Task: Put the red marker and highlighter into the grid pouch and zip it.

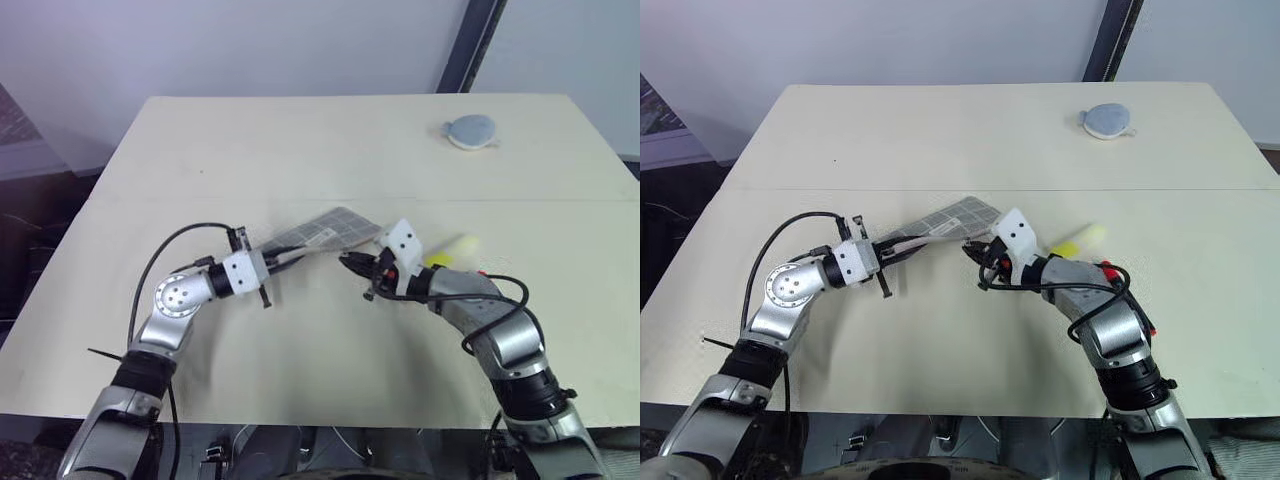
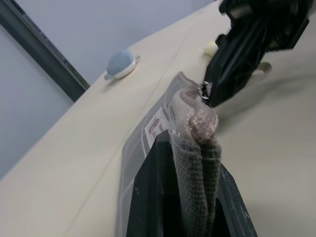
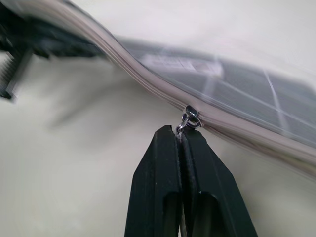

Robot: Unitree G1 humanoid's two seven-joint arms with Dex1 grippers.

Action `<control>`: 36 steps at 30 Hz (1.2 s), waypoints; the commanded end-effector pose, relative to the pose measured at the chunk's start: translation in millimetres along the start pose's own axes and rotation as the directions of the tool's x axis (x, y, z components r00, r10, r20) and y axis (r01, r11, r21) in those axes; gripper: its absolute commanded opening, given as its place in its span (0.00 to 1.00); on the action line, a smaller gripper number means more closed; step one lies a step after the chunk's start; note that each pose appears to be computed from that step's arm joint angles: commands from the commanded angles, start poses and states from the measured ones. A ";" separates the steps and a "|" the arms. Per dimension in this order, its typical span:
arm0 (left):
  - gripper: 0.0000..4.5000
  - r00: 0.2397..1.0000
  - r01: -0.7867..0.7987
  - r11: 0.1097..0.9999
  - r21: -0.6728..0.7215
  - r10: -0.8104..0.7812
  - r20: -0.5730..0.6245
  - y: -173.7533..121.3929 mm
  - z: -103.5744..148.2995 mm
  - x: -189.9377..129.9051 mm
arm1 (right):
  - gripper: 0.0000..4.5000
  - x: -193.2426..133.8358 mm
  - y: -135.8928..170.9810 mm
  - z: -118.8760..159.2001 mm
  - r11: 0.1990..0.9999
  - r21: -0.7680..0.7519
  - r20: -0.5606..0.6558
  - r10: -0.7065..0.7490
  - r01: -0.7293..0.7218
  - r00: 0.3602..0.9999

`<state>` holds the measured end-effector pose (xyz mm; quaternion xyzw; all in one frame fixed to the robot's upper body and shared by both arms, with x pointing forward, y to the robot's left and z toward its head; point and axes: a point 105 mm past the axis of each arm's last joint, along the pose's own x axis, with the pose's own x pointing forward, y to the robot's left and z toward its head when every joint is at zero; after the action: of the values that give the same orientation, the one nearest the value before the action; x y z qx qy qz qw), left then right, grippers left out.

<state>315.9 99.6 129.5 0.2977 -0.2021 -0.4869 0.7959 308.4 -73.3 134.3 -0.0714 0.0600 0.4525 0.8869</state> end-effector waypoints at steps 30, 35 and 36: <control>0.00 0.999 -0.005 0.985 0.170 -0.002 0.036 15.1 15.5 22.2 | 0.01 -6.9 15.9 30.3 0.982 -0.106 0.054 0.160 -0.154 0.986; 0.00 0.999 0.024 0.978 0.205 -0.030 0.030 8.8 12.4 25.7 | 0.01 -5.1 24.7 41.4 0.979 -0.065 0.098 0.199 -0.193 0.975; 0.00 0.999 0.025 0.977 0.213 -0.033 0.032 8.9 12.5 26.2 | 0.01 -4.8 26.7 42.5 0.978 -0.060 0.102 0.207 -0.202 0.973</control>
<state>323.0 77.2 138.4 0.3662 -0.2486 -0.4866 0.7532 295.2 -63.9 150.4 -0.0617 0.0544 0.5204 0.8500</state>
